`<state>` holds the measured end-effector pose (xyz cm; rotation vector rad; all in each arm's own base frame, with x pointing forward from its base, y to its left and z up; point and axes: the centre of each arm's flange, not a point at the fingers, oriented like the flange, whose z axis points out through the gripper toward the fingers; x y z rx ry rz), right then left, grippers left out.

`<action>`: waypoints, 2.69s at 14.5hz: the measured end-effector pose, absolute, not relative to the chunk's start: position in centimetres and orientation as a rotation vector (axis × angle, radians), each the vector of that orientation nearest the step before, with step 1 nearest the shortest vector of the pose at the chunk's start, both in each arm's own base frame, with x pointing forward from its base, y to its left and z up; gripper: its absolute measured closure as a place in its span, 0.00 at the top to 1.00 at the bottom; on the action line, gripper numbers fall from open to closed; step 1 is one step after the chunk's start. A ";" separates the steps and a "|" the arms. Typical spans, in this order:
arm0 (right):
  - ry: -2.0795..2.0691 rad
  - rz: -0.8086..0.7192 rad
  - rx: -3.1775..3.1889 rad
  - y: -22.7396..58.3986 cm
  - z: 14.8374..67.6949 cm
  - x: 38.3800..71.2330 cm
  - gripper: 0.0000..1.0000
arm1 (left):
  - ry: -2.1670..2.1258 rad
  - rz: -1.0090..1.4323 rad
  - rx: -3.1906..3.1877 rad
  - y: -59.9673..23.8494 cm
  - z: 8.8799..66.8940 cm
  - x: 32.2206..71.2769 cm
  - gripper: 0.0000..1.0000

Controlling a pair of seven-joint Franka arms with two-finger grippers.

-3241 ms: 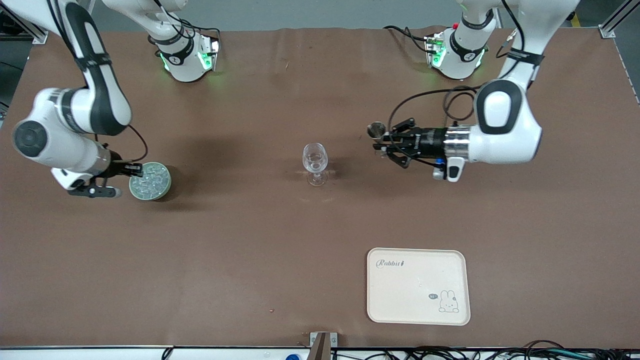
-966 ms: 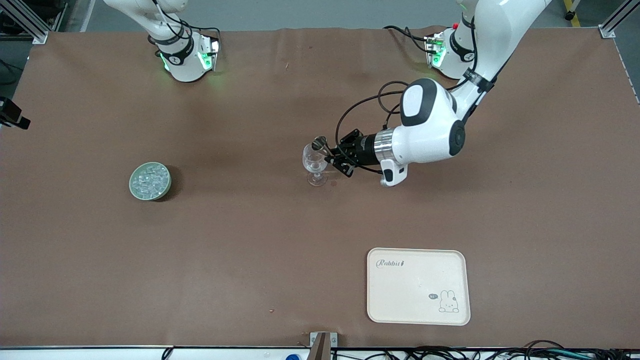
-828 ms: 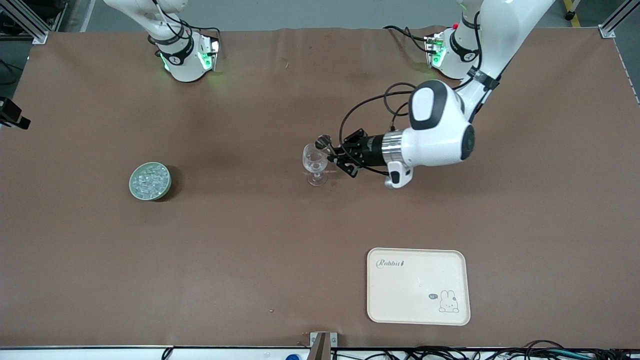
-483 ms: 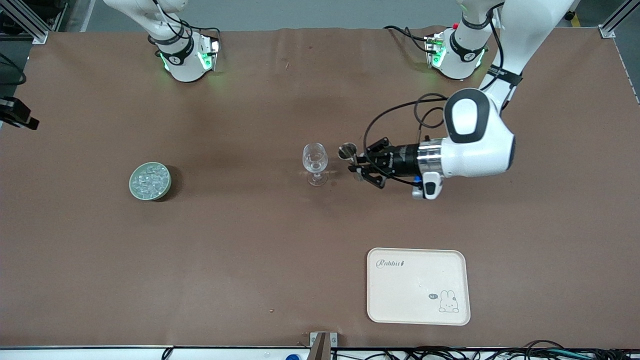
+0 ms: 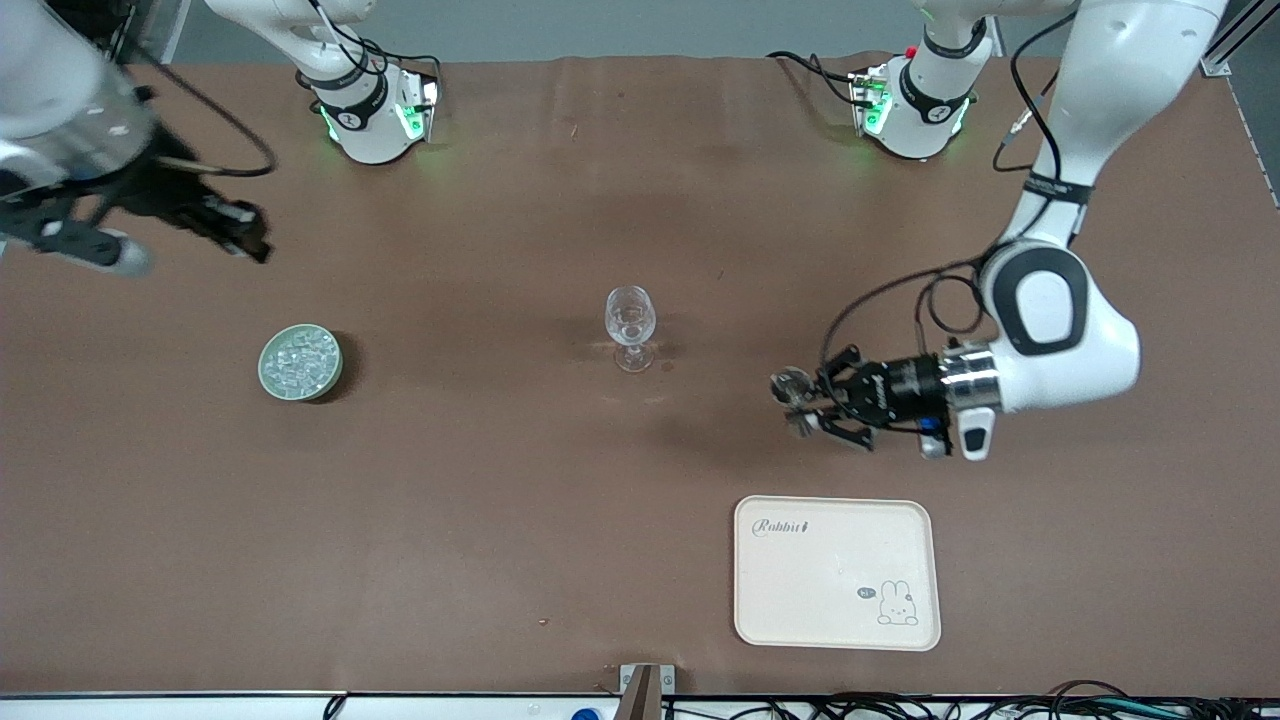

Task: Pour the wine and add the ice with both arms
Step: 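Move the jigger to the white tray while the right gripper brings ice over the glass, then drop the ice cube into the glass while the left gripper lowers the jigger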

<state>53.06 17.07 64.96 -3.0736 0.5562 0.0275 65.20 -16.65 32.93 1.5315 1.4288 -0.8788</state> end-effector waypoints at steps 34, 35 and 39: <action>0.790 0.102 -3.041 49.6 40.0 49.0 0.31 | 1.466 -0.788 0.965 -3.6 9.5 71.3 0.67; 0.787 0.092 -3.045 49.5 40.0 49.0 0.31 | 1.466 -0.785 0.964 -3.4 9.5 71.4 0.78; 0.786 0.083 -3.049 49.5 39.9 49.1 0.31 | 1.467 -0.748 0.981 0.1 10.0 71.5 1.00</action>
